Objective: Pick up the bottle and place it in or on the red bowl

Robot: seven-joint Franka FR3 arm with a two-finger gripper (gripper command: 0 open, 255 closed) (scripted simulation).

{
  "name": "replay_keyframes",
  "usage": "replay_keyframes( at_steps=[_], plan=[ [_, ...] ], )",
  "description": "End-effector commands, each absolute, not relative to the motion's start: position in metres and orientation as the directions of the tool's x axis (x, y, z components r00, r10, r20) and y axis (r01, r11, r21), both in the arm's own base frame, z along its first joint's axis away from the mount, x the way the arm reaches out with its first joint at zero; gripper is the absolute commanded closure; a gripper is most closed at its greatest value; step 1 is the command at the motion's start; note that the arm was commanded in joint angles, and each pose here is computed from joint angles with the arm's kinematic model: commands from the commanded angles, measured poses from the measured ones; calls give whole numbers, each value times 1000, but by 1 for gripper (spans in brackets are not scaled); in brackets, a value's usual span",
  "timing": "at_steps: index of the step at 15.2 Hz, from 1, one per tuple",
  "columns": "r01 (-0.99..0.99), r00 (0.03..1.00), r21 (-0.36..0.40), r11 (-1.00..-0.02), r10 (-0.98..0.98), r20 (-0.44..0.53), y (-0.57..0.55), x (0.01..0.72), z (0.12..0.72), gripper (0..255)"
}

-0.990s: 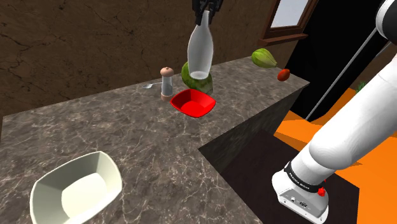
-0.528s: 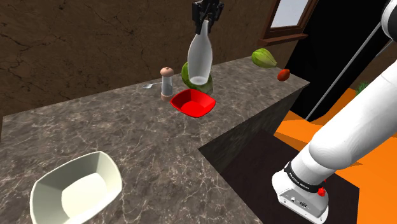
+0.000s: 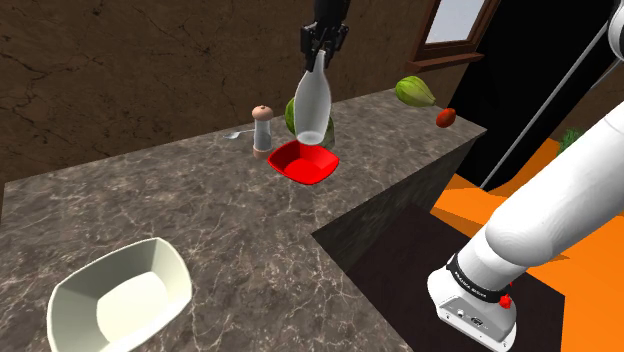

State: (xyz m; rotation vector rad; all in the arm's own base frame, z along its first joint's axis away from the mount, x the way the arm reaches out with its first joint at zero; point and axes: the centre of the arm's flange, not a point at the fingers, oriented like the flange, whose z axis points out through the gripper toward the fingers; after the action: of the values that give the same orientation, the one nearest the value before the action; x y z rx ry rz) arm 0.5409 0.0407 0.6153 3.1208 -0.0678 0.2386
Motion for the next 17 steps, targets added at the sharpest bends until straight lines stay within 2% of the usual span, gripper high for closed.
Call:
replay_keyframes(
  at_steps=[1,17],
  plan=[
    [-44,987,8,-999,-42,153,41,540,605,255],
    [-44,987,8,-999,-42,153,41,540,527,255]
  ],
)
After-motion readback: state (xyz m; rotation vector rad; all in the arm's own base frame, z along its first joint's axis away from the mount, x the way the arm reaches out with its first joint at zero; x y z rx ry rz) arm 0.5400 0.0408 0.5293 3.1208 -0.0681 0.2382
